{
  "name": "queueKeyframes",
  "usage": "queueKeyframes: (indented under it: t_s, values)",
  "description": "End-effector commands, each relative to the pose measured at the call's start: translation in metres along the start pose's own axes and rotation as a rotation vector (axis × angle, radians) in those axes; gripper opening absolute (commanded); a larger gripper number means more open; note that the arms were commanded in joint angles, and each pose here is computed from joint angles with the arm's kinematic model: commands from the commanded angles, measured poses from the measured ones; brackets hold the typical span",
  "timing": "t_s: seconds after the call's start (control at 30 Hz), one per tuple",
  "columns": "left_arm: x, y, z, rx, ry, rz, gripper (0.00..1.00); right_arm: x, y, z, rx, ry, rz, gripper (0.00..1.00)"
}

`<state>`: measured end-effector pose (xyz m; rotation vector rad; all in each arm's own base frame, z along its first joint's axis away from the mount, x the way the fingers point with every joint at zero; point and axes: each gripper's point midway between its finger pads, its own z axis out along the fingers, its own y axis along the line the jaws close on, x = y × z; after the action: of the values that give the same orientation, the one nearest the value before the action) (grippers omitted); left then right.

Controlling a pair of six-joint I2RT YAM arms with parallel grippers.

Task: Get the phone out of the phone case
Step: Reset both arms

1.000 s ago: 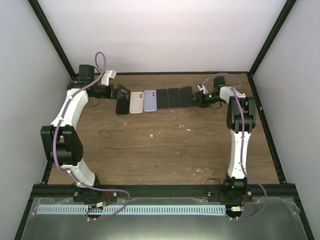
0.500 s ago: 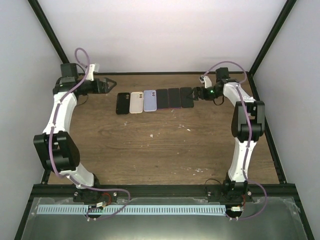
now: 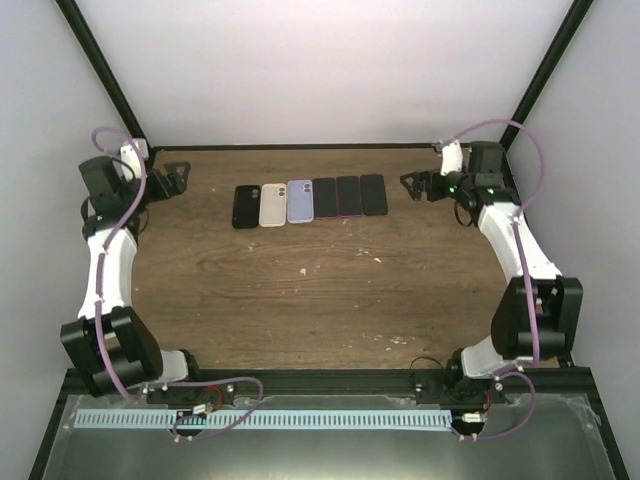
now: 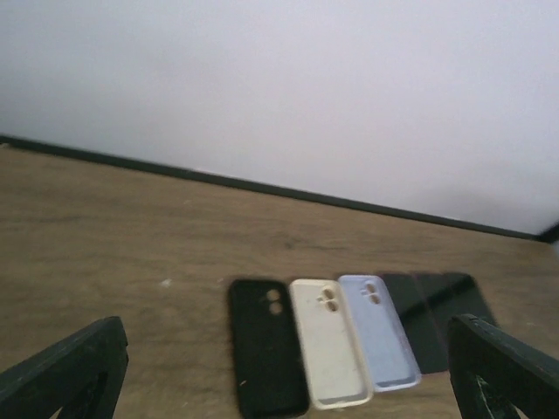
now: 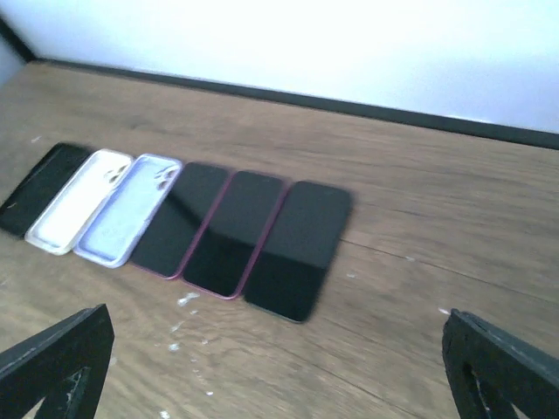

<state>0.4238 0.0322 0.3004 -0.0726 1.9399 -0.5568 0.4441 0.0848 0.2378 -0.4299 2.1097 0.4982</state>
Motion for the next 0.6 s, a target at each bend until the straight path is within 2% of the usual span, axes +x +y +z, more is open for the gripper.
queueKeyframes:
  t_s: [0.0, 0.13, 0.23, 0.27, 0.37, 0.47, 0.57]
  values:
    - [0.010, 0.024, -0.011, -0.175, -0.134, 0.042, 1.00, 0.001, -0.044, -0.033, 0.232, -0.141, 0.090, 1.00]
    - [0.057, 0.024, -0.003, -0.240, -0.119, 0.216, 1.00, 0.044, -0.056, -0.036, 0.290, -0.121, 0.188, 1.00]
    - [0.093, 0.020, 0.004, -0.227, -0.136, 0.291, 1.00, 0.067, -0.064, -0.036, 0.352, -0.165, 0.194, 1.00]
    - [0.095, 0.016, 0.003, -0.213, -0.192, 0.330, 1.00, 0.072, -0.064, -0.037, 0.363, -0.187, 0.184, 1.00]
    - [0.114, 0.016, -0.003, -0.198, -0.284, 0.356, 1.00, 0.084, -0.068, -0.040, 0.409, -0.247, 0.155, 1.00]
    - [0.138, 0.018, 0.002, -0.169, -0.290, 0.338, 1.00, 0.091, -0.074, -0.045, 0.466, -0.313, 0.148, 1.00]
    - [0.156, 0.007, 0.006, -0.132, -0.312, 0.387, 1.00, 0.096, -0.066, -0.050, 0.454, -0.388, 0.080, 1.00]
